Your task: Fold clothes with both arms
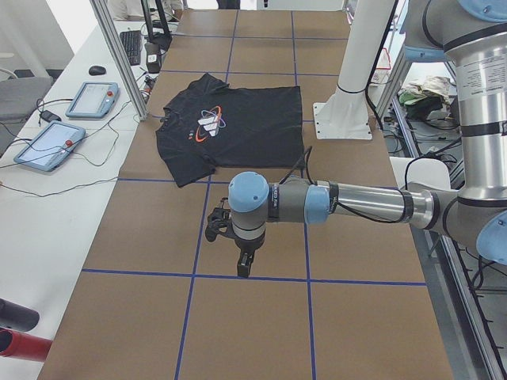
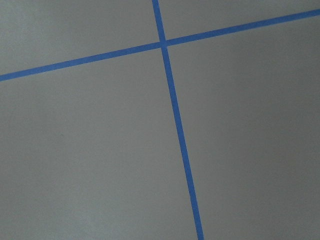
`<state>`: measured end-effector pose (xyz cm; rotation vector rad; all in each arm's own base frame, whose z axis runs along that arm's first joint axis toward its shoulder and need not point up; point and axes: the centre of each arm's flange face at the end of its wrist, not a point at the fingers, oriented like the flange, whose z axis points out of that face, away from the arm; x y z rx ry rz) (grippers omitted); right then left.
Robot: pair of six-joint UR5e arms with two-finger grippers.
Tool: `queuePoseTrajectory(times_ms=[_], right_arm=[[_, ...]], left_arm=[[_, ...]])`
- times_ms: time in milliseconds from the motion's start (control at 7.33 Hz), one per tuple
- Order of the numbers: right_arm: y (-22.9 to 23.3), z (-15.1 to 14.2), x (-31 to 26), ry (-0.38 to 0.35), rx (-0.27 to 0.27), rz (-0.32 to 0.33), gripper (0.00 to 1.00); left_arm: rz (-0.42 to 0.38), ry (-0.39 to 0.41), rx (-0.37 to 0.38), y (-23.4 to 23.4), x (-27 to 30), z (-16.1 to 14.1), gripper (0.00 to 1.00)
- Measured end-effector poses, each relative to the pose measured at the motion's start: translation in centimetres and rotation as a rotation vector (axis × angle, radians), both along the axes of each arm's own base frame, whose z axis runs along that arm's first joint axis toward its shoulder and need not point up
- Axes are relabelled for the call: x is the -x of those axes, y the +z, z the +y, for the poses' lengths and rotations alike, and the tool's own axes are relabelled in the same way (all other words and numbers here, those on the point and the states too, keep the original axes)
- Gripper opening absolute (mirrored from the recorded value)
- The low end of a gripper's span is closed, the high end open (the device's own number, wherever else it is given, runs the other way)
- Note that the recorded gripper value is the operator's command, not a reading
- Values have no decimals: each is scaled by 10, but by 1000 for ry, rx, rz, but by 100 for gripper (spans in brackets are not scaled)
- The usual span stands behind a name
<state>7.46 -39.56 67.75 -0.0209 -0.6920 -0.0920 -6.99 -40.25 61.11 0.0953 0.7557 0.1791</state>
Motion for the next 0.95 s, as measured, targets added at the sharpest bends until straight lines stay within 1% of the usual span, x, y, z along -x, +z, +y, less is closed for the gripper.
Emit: queuePoseTrajectory(times_ms=[273, 545, 818, 955], right_arm=[[0, 0, 0, 0, -1, 0, 100], [-7, -2, 0, 0, -14, -4, 100], [-22, -5, 0, 1, -46, -5, 100], [-34, -10, 0, 4, -70, -3, 100]], left_arm=[[1, 14, -39, -7, 0, -1, 100], [-5, 22, -76, -16, 1, -2, 100], [-5, 23, -110, -27, 1, -4, 100], [2, 20, -140, -36, 0, -7, 100]])
